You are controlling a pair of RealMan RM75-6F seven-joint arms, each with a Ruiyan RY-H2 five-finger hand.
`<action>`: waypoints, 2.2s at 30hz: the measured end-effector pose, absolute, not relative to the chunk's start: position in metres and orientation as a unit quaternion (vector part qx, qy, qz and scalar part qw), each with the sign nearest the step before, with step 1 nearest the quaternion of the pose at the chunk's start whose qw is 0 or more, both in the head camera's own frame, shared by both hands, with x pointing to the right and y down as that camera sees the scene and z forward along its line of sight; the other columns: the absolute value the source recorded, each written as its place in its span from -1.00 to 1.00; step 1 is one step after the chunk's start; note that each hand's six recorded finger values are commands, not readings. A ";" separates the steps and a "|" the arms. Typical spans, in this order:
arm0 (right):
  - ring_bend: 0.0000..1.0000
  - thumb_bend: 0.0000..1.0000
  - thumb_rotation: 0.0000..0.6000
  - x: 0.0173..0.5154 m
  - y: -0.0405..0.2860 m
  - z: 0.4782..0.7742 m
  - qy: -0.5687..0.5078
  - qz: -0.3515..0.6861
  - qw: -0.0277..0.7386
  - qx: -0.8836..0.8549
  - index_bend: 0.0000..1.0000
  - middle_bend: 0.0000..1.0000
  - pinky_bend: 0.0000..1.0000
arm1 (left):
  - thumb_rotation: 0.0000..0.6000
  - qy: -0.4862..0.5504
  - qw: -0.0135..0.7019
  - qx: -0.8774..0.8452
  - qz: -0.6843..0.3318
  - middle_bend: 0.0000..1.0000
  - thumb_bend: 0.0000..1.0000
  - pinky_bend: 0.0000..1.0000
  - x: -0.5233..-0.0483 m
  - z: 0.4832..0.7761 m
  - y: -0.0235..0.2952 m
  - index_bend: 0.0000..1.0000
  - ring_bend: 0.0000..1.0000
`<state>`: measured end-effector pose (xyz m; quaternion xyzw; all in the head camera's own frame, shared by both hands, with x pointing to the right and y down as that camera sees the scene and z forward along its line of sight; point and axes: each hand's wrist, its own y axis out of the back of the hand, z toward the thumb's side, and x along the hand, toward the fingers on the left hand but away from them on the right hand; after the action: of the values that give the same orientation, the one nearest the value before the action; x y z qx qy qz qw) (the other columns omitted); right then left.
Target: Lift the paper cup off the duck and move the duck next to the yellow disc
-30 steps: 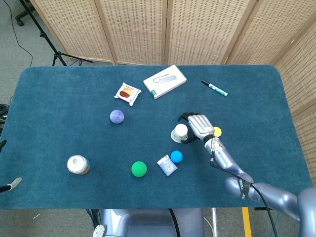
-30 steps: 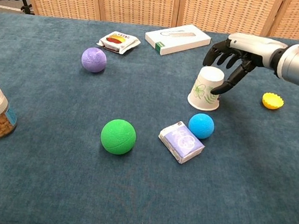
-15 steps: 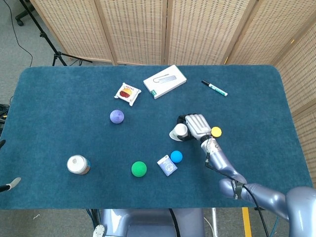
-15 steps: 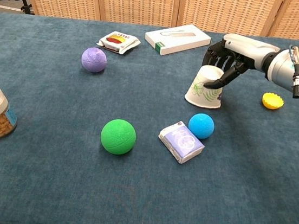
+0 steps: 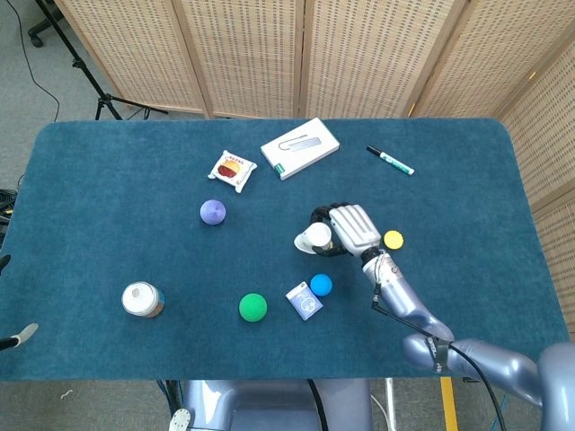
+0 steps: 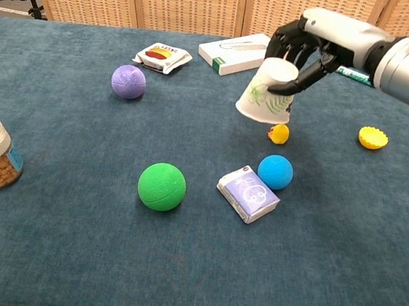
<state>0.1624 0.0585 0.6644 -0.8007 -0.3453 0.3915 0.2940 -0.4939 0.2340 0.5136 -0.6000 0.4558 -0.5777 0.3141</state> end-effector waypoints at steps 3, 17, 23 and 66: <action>-0.22 -0.17 1.00 0.161 0.057 0.635 -0.353 0.359 0.318 -0.804 0.03 -0.07 -0.33 | 1.00 0.456 0.316 -0.601 -0.576 -1.00 -1.00 -1.00 -0.493 0.513 0.235 -1.00 -1.00; -0.22 -0.17 1.00 0.195 0.154 0.595 -0.219 0.299 0.385 -0.845 0.03 -0.07 -0.33 | 1.00 0.446 0.323 -0.605 -0.575 -1.00 -1.00 -1.00 -0.485 0.515 0.238 -1.00 -1.00; -0.22 -0.17 1.00 0.196 0.192 0.611 -0.170 0.295 0.397 -0.852 0.03 -0.08 -0.33 | 1.00 0.439 0.324 -0.605 -0.580 -1.00 -1.00 -1.00 -0.483 0.518 0.238 -1.00 -1.00; -1.00 -0.48 1.00 0.171 0.055 0.693 -0.267 0.481 0.315 -0.774 -0.12 -1.00 -0.87 | 1.00 0.455 0.322 -0.598 -0.575 -1.00 -1.00 -1.00 -0.490 0.512 0.236 -1.00 -1.00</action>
<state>0.1706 0.0554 0.6934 -0.7739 -0.2666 0.4806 0.3147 -0.4903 0.2359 0.5117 -0.5985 0.4552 -0.5753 0.3220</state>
